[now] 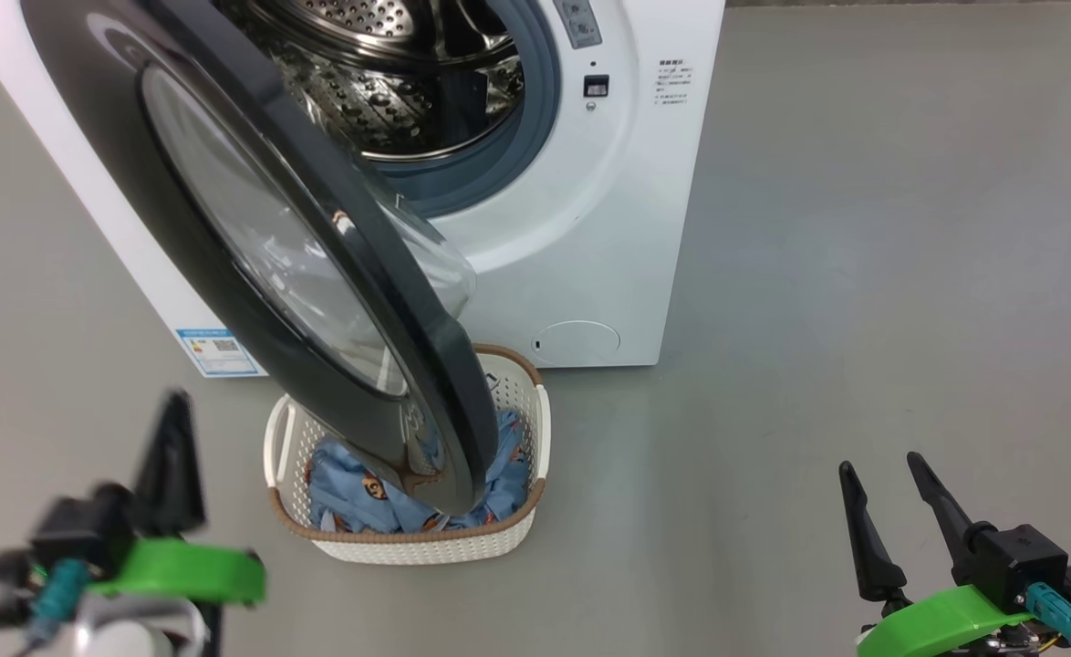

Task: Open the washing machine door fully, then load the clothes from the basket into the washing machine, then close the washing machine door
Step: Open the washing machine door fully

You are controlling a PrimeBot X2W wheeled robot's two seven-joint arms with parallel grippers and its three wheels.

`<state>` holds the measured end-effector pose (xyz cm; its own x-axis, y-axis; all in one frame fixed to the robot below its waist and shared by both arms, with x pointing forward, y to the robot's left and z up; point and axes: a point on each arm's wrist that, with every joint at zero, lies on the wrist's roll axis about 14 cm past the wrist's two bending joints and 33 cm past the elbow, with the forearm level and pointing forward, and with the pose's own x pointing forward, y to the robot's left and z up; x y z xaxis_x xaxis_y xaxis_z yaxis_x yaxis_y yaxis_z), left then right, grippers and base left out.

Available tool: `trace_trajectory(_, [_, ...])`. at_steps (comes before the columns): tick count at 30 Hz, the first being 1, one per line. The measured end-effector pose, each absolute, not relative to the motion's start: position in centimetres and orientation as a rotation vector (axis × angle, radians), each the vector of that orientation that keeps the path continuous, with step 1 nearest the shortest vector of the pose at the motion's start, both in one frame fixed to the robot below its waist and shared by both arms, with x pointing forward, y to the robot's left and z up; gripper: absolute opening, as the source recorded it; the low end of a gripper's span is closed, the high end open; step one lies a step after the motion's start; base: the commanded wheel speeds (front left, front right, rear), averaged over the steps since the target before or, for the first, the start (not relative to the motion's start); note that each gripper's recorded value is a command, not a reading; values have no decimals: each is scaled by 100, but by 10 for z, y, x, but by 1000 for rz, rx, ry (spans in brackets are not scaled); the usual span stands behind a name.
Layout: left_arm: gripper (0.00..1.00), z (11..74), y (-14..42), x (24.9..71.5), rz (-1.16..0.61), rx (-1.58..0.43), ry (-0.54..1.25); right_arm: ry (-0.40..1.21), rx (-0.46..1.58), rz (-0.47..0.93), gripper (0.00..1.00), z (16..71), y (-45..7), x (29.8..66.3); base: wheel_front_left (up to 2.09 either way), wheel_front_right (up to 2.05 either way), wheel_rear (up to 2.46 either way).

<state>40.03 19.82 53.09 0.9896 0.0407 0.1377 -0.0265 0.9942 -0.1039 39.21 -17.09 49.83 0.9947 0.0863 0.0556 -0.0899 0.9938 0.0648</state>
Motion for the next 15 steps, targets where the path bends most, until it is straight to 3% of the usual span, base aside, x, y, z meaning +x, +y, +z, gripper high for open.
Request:
trace_trajectory(9, [0,646,223,411,108,-20,-478,-55,59,100,100,499,-167,395,0,0,0])
trace_trajectory(15, [0,714,184,402,-6,-7,-682,-78,60,116,100,506,-162,398,0,0,0])
